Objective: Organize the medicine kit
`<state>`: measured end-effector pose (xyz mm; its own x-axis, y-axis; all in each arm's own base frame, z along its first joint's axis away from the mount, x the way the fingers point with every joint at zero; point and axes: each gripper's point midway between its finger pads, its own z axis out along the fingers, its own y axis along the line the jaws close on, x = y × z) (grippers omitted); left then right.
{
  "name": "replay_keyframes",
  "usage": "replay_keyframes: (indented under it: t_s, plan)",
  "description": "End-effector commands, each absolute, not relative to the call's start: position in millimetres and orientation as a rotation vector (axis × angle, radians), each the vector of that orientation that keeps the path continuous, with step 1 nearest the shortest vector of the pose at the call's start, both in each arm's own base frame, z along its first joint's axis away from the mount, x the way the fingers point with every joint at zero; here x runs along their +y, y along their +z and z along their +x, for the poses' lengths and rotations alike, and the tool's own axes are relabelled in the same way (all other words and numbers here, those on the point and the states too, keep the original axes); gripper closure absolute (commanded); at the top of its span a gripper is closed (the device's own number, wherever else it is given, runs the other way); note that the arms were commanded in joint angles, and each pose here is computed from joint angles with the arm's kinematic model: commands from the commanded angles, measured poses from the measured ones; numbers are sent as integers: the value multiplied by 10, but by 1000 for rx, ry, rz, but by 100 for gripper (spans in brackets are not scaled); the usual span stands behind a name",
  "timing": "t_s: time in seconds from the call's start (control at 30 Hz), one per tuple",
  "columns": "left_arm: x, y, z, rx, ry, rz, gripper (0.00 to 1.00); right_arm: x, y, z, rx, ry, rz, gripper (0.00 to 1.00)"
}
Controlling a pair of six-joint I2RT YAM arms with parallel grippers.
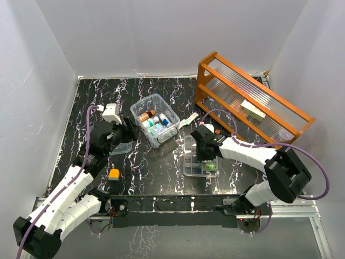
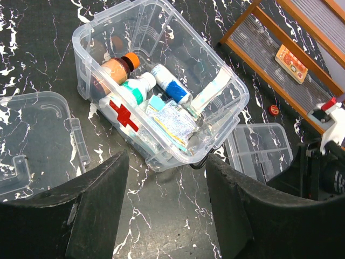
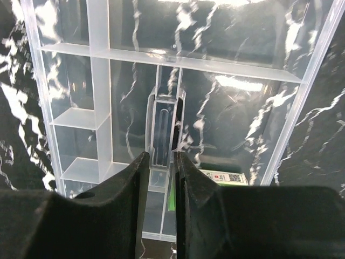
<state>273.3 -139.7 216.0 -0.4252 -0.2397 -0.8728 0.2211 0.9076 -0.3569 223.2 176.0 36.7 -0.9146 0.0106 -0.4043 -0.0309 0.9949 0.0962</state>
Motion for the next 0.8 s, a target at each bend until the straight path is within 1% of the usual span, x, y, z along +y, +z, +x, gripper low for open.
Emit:
replay_keyframes:
  t_s: [0.0, 0.1, 0.17, 0.2, 0.3, 0.33, 0.43, 0.53, 0.77]
  plan:
    - [-1379, 2232, 2722, 1917, -515, -15, 42, 1953, 422, 2015, 2724, 227, -52, 78]
    - [-1382, 2235, 2725, 1916, -516, -14, 42, 1986, 395, 1935, 2730, 223, -116, 79]
    - [-1381, 2232, 2724, 1918, -515, -15, 42, 1965, 468, 1983, 2708, 197, -114, 75]
    - [-1380, 2232, 2722, 1919, -514, -13, 42, 1950, 532, 2028, 2689, 178, -105, 71]
    - [-1369, 2244, 2715, 1918, -510, -13, 42, 1954, 829, 2226, 2598, 153, -59, 54]
    - [-1364, 2254, 2713, 1916, -508, -14, 42, 1940, 934, 2304, 2559, 139, -28, 52]
    - [-1349, 2287, 2712, 1912, -502, -17, 42, 1784, 1199, 2562, 2441, 69, 128, 50]
    - [-1345, 2292, 2716, 1913, -498, -17, 42, 1663, 1364, 2849, 2322, 66, 288, 49]
    - [-1341, 2359, 2724, 1911, -491, -12, 42, 1975, 1647, 3529, 2131, 223, 413, 47]
